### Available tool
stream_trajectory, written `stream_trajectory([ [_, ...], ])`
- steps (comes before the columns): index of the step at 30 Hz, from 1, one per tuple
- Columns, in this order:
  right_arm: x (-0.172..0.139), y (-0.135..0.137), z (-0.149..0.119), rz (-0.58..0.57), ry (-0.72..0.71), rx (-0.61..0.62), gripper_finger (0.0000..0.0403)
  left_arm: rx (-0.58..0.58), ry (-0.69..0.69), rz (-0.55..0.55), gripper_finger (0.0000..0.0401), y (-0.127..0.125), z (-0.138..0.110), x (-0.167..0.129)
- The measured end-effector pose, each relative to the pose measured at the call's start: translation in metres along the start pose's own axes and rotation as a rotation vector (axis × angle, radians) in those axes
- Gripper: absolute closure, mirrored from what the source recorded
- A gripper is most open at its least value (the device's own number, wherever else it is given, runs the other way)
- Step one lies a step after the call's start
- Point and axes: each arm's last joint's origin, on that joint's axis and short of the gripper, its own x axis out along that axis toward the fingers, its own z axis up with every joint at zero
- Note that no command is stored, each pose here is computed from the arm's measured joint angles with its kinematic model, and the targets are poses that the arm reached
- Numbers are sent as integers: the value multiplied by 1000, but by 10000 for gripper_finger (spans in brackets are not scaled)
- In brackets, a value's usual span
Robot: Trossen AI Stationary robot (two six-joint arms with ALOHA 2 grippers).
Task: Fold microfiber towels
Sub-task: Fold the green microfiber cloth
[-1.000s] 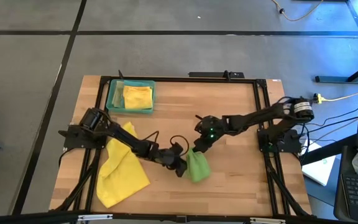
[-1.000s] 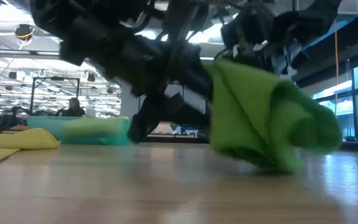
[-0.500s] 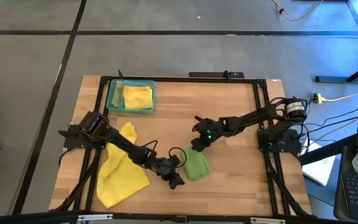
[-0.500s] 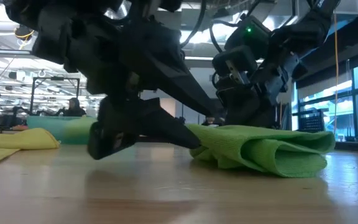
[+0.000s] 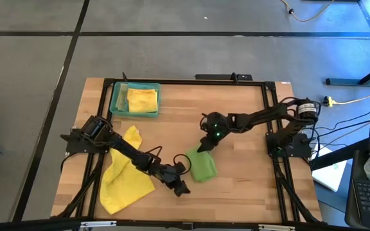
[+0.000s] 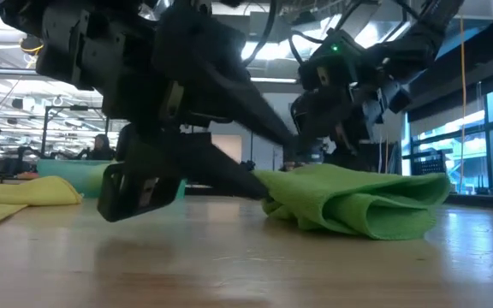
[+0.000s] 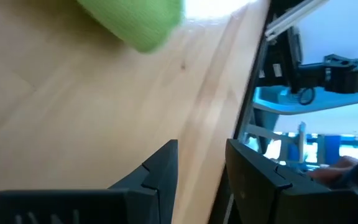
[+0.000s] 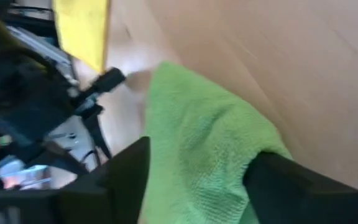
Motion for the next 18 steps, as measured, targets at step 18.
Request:
stream_trajectory([
  [18,-46,-28,29,190,117,-58,128,69,-210,-101,275,-19,29,-13],
])
